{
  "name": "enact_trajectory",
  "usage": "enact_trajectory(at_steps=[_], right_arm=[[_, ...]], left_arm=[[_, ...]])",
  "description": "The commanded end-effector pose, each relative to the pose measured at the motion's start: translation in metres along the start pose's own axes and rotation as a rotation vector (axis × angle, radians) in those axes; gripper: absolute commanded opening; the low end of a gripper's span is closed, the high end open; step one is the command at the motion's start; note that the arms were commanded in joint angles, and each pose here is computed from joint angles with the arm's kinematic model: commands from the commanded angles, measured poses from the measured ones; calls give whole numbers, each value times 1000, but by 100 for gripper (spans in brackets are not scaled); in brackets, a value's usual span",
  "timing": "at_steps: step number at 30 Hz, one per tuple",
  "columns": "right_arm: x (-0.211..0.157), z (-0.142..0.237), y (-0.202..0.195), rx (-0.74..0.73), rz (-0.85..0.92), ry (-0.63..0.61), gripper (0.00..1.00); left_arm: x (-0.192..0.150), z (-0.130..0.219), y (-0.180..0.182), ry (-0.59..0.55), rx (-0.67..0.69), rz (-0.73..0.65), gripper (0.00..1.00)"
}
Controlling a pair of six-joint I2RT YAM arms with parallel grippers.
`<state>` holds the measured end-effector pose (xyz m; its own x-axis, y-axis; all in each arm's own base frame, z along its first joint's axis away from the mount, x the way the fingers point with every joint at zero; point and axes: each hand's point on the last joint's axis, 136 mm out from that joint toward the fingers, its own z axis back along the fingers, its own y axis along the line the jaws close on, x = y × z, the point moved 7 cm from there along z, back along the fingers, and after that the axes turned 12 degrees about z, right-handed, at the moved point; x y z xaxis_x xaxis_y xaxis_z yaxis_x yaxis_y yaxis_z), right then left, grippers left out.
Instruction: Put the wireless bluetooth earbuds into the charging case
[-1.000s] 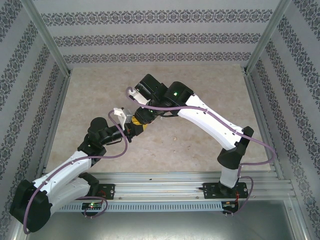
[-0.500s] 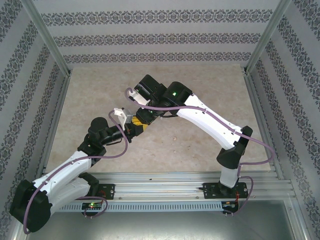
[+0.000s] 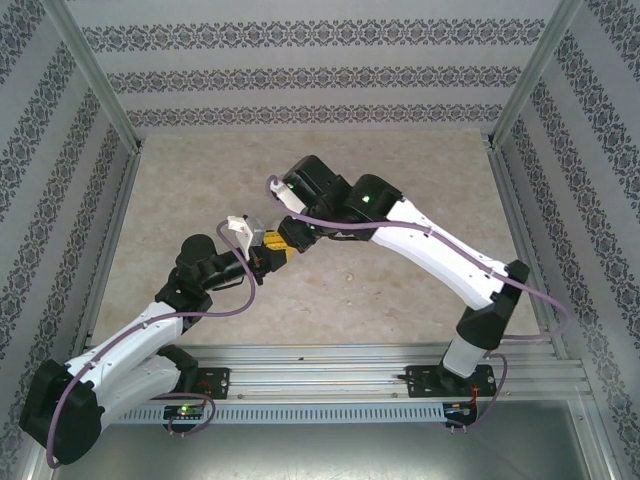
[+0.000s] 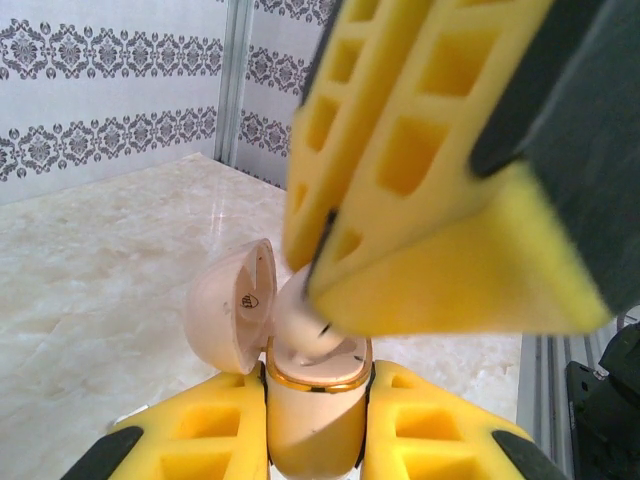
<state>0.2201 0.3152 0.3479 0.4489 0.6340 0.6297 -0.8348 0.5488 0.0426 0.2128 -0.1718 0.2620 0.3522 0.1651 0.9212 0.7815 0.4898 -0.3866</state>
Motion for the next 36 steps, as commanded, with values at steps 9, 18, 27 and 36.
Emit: enact_trajectory(at_steps=[9, 18, 27, 36], right_arm=[[9, 34, -11, 62, -224, -419, 18], [6, 19, -11, 154, -373, -581, 18], [1, 7, -12, 184, -473, -630, 17], [-6, 2, -10, 185, -516, -680, 17]], left_arm=[[15, 4, -9, -113, -23, -39, 0], [17, 4, -6, -159, -8, -33, 0], [21, 6, -2, -213, 37, -73, 0], [24, 7, 3, -258, 84, -100, 0]])
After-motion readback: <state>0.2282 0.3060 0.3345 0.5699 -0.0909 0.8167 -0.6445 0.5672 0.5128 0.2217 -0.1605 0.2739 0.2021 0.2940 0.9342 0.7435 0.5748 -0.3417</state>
